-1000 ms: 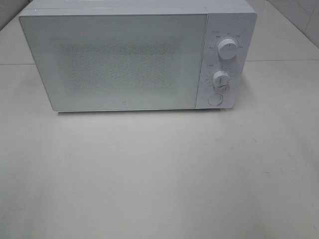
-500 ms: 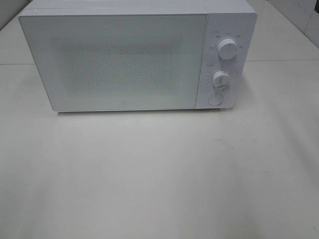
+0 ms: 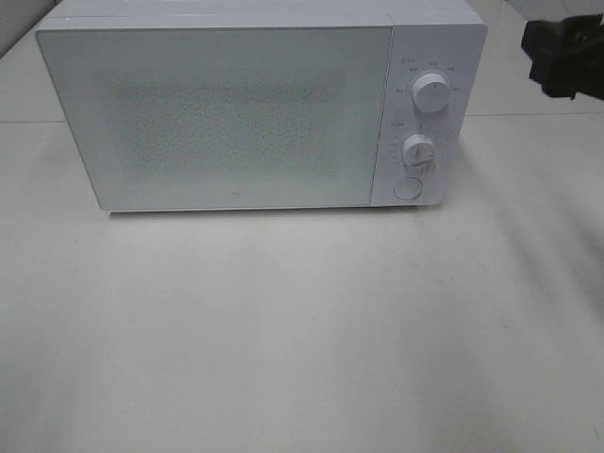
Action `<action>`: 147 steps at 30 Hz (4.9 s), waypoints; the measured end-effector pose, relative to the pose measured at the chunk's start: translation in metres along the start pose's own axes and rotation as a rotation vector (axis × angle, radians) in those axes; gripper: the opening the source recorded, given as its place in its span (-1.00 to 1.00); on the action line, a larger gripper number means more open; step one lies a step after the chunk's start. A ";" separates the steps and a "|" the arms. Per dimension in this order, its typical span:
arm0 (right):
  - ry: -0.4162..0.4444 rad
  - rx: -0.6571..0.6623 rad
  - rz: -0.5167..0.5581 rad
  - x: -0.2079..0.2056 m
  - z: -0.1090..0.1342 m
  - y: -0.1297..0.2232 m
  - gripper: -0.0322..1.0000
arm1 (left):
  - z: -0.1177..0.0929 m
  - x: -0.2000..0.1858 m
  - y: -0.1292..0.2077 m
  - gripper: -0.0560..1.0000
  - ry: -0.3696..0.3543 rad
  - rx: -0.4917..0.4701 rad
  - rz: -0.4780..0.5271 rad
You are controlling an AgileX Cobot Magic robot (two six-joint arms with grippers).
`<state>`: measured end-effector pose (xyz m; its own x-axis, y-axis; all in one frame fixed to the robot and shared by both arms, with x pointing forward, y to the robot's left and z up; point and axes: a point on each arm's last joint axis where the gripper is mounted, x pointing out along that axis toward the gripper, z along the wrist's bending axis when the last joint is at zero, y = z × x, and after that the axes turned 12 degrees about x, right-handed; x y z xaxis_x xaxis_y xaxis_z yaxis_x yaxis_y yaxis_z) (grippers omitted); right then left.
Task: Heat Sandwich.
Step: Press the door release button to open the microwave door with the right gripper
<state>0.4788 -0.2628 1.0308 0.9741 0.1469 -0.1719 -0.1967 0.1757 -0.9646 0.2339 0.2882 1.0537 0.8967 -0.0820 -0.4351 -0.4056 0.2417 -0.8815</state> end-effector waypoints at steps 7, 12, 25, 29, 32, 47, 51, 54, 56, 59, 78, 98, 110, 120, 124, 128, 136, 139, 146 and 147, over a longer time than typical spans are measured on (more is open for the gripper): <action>0.054 0.022 -0.009 0.022 -0.009 0.030 0.54 | 0.000 0.000 0.000 0.98 0.000 0.000 0.000; 0.068 -0.022 0.005 0.031 0.002 0.052 0.54 | 0.000 0.000 0.000 0.98 0.000 0.000 0.000; 0.031 -0.063 0.093 0.044 0.041 0.107 0.54 | 0.000 0.000 0.000 0.98 0.000 0.000 0.000; 0.029 -0.054 0.125 0.044 0.052 0.125 0.54 | 0.000 0.000 0.000 0.98 0.000 0.000 0.000; 0.046 -0.042 0.143 0.044 0.055 0.134 0.54 | 0.000 0.000 0.000 0.98 0.000 0.000 0.000; 0.089 0.024 0.179 0.042 0.056 0.147 0.54 | 0.000 0.000 0.000 0.98 0.000 0.000 0.000; 0.105 0.179 0.172 0.042 0.056 0.147 0.54 | 0.000 0.000 0.000 0.98 0.000 0.000 0.000; 0.117 0.323 0.164 0.042 0.056 0.147 0.54 | 0.000 0.000 0.000 0.98 0.000 0.000 0.000; 0.128 0.445 0.158 0.042 0.056 0.147 0.54 | 0.000 0.000 0.000 0.98 0.000 0.000 0.000; 0.152 0.691 0.153 0.042 0.056 0.148 0.54 | 0.000 0.000 0.000 0.98 0.000 0.000 0.000; 0.237 1.644 0.081 0.041 0.056 0.149 0.32 | 0.000 0.000 0.000 0.98 0.000 0.000 0.000; 0.247 1.686 0.083 0.041 0.056 0.150 -0.91 | 0.000 0.000 0.000 0.98 0.000 0.000 0.000; 0.286 1.671 0.097 0.056 0.058 0.167 -0.91 | 0.000 0.000 0.000 0.98 0.000 0.000 0.000; 0.279 1.669 0.095 0.083 0.053 0.174 -0.91 | 0.000 0.000 0.000 0.98 0.000 0.000 0.000; 0.272 1.669 0.087 0.094 0.049 0.174 -0.91 | 0.000 0.000 0.000 0.98 0.000 0.000 0.000; 0.270 1.662 0.090 0.104 0.045 0.177 -0.91 | 0.000 0.000 0.000 0.98 0.000 0.000 0.000; 0.298 1.673 0.089 0.117 0.037 0.176 -0.91 | 0.000 0.000 0.000 0.98 0.000 0.000 0.000; 0.299 1.680 0.076 0.121 0.034 0.173 -0.91 | 0.000 0.000 0.000 0.98 0.000 0.000 0.000; 0.306 1.689 0.112 0.129 0.032 0.175 -0.91 | 0.000 0.000 0.000 0.98 0.000 0.000 0.000; 0.306 1.693 0.115 0.130 0.032 0.176 -0.91 | 0.000 0.000 0.000 0.98 0.000 0.000 0.000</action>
<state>0.5671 -0.1814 0.8453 0.8922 0.0907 -0.4424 0.0445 0.9572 0.2859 0.2339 0.2882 1.0537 0.8967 -0.0820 -0.4351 -0.4056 0.2417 -0.8815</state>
